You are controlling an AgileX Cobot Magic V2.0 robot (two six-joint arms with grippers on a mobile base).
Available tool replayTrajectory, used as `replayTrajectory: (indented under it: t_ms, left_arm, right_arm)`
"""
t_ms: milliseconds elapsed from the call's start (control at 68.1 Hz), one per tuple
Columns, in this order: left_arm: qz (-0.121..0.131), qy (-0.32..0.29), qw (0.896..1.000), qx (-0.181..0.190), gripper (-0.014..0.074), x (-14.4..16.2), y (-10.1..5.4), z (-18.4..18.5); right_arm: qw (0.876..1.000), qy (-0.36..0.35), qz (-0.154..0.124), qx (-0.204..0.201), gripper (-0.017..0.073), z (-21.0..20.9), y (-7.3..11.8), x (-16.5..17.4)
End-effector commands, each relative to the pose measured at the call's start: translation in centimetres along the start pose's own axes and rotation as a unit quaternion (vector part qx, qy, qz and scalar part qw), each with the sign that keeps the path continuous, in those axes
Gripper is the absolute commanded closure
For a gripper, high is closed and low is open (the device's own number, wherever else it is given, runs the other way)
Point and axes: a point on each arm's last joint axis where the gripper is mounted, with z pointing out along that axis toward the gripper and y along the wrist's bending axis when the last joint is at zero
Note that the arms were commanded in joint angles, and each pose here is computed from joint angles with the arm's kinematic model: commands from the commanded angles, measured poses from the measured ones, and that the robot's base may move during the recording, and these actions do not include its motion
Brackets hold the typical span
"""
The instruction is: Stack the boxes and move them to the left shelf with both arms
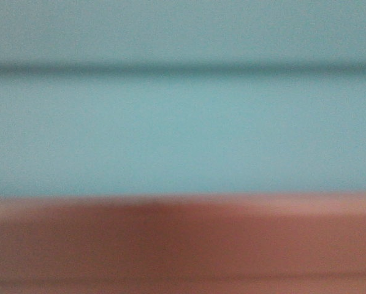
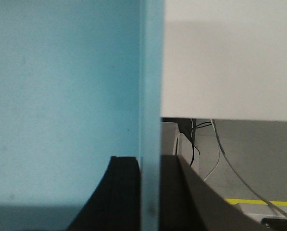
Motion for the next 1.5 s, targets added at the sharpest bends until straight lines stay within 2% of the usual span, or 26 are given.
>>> replayTrajectory:
  t_ms: [0,1483]
  left_arm:
    - [-0.002,0.030,0.999,0.028,0.0605,1.26,-0.39,-1.79]
    - [-0.004,0.035,0.999,0.034,0.0605,1.35,-0.50,-1.81]
  right_arm:
    - [1.000,0.002,0.000,-0.007,0.0506,-1.83,-0.34,0.48]
    - [1.000,0.002,0.000,-0.007,0.0506,-1.83,-0.34,0.48]
